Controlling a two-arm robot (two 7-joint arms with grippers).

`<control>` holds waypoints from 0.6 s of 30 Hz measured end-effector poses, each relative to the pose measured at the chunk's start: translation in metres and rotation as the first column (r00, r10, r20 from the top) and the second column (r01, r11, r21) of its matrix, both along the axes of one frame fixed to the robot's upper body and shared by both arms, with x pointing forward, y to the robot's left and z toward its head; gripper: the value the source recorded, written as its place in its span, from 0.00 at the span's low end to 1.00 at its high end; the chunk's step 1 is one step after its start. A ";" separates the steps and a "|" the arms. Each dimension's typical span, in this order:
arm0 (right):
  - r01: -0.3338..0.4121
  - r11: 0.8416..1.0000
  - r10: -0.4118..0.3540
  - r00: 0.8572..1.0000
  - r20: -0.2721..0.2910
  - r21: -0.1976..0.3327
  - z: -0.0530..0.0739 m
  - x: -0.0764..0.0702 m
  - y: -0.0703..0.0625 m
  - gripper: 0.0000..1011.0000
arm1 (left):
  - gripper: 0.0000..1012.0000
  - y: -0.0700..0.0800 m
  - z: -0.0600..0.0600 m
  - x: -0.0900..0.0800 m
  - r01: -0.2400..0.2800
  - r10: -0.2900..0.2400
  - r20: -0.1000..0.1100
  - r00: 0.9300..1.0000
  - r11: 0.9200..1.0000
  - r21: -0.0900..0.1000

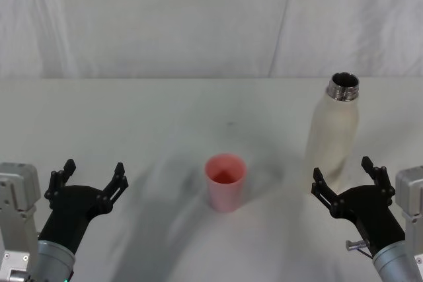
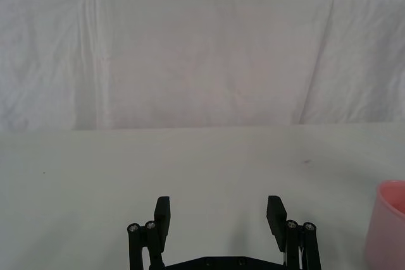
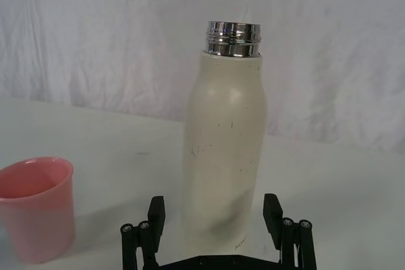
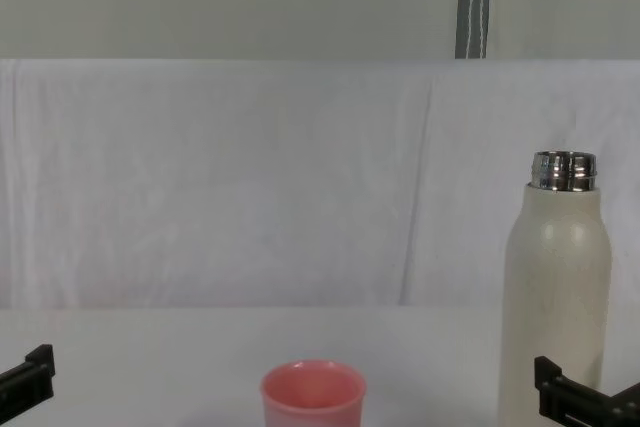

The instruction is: Grasp the thermos with one hand and pour water into the cup lid.

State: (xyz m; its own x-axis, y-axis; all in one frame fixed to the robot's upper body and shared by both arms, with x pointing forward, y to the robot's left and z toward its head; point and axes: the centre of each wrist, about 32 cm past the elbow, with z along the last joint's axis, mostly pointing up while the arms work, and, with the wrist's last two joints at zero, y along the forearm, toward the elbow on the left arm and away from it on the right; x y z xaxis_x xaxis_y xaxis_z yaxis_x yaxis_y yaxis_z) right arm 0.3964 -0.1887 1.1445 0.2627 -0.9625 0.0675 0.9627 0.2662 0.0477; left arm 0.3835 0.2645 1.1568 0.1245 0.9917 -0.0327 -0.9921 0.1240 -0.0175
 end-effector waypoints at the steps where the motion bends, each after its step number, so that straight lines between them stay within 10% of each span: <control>1: 0.000 1.000 0.000 1.000 0.000 0.000 0.000 0.000 0.000 0.99 | 0.99 0.000 0.000 0.000 0.000 0.000 0.000 1.000 1.000 0.000; 18: 0.000 1.000 0.000 1.000 0.000 0.000 0.000 0.000 0.000 0.99 | 0.99 0.000 0.000 0.000 0.000 0.000 0.000 1.000 1.000 0.000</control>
State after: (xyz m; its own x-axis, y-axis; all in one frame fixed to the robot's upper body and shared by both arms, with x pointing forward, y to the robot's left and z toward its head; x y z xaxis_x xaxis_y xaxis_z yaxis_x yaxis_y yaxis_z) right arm 0.3964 -0.1887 1.1445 0.2628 -0.9625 0.0674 0.9627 0.2662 0.0477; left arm 0.3835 0.2645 1.1568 0.1245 0.9917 -0.0327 -0.9921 0.1240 -0.0175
